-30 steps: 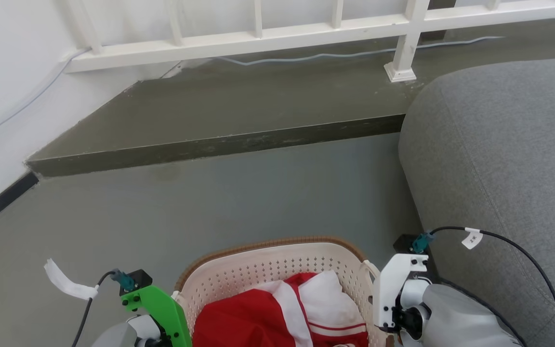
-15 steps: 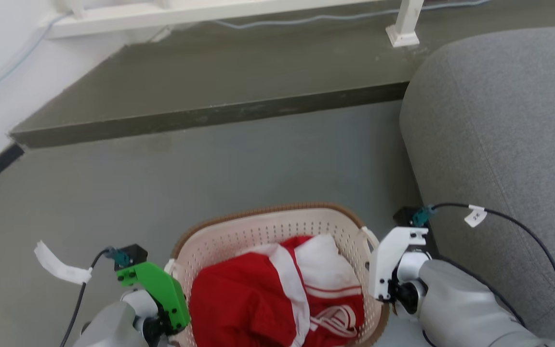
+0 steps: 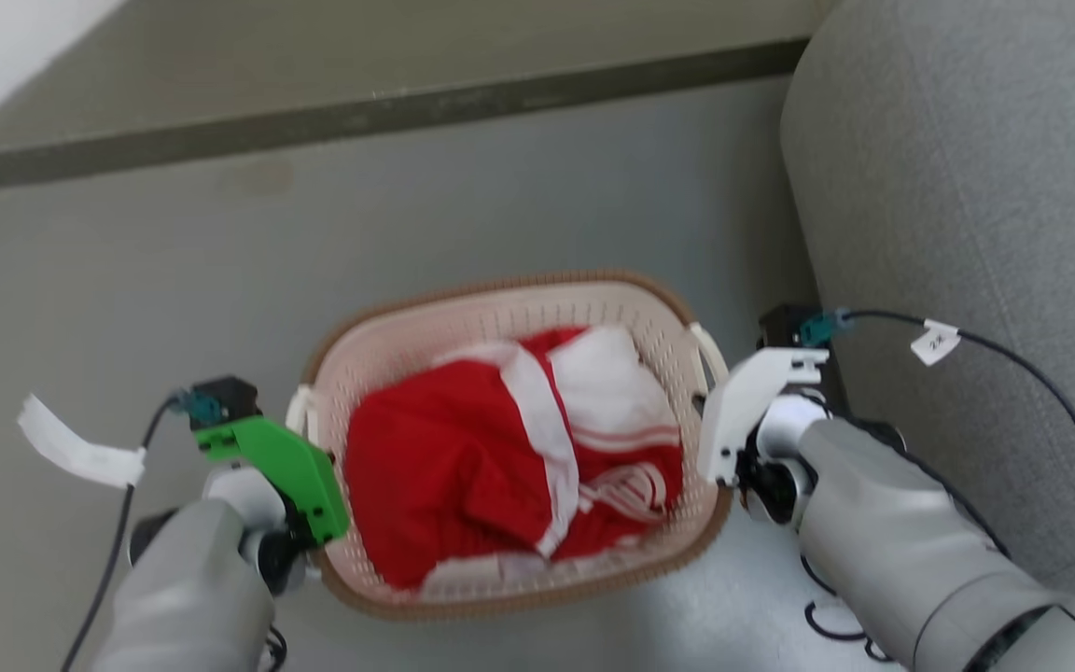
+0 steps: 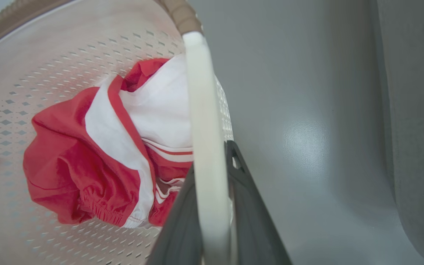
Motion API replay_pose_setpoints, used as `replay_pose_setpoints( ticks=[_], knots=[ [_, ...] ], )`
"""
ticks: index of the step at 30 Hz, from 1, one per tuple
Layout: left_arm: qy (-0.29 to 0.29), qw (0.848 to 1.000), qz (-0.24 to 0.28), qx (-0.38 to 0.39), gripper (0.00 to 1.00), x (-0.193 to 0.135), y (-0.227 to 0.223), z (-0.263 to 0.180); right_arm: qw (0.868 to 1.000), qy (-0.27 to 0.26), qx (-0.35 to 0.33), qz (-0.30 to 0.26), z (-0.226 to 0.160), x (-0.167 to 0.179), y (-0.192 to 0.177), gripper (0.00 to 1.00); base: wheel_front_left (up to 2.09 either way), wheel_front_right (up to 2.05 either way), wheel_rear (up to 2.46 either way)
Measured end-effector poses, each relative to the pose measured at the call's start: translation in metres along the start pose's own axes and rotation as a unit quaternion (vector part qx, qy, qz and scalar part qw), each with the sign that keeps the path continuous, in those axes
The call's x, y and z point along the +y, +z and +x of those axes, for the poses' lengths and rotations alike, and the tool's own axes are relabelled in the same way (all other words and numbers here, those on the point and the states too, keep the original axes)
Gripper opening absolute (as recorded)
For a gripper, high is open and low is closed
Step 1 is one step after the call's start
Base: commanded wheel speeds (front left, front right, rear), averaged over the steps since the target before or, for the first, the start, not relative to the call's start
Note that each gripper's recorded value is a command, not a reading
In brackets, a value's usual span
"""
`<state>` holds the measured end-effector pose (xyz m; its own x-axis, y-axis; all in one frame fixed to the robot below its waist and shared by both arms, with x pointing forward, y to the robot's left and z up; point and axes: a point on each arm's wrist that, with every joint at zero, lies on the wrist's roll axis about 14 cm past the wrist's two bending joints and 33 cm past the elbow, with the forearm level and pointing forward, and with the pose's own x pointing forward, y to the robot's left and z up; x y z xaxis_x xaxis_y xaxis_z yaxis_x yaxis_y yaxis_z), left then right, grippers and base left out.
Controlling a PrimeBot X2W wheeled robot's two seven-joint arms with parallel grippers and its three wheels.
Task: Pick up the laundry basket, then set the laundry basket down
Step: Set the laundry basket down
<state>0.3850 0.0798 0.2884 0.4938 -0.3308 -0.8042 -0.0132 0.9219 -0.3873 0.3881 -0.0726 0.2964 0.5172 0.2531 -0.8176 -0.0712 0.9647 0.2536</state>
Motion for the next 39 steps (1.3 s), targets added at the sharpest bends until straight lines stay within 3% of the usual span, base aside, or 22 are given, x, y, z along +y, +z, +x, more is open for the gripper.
replay_pose_setpoints(
  ticks=[22,39],
  knots=[
    [-0.005,0.998,0.009,-0.061,0.0,0.014,0.057,0.08,0.997,-0.008,-0.073,-0.015,0.075,-0.018,0.051,0.0,0.0,0.0,0.0],
    [-0.003,0.999,0.01,-0.05,0.0,0.035,0.057,0.146,0.998,-0.019,-0.066,-0.008,0.14,-0.039,0.049,0.0,0.0,0.0,0.0]
  ],
)
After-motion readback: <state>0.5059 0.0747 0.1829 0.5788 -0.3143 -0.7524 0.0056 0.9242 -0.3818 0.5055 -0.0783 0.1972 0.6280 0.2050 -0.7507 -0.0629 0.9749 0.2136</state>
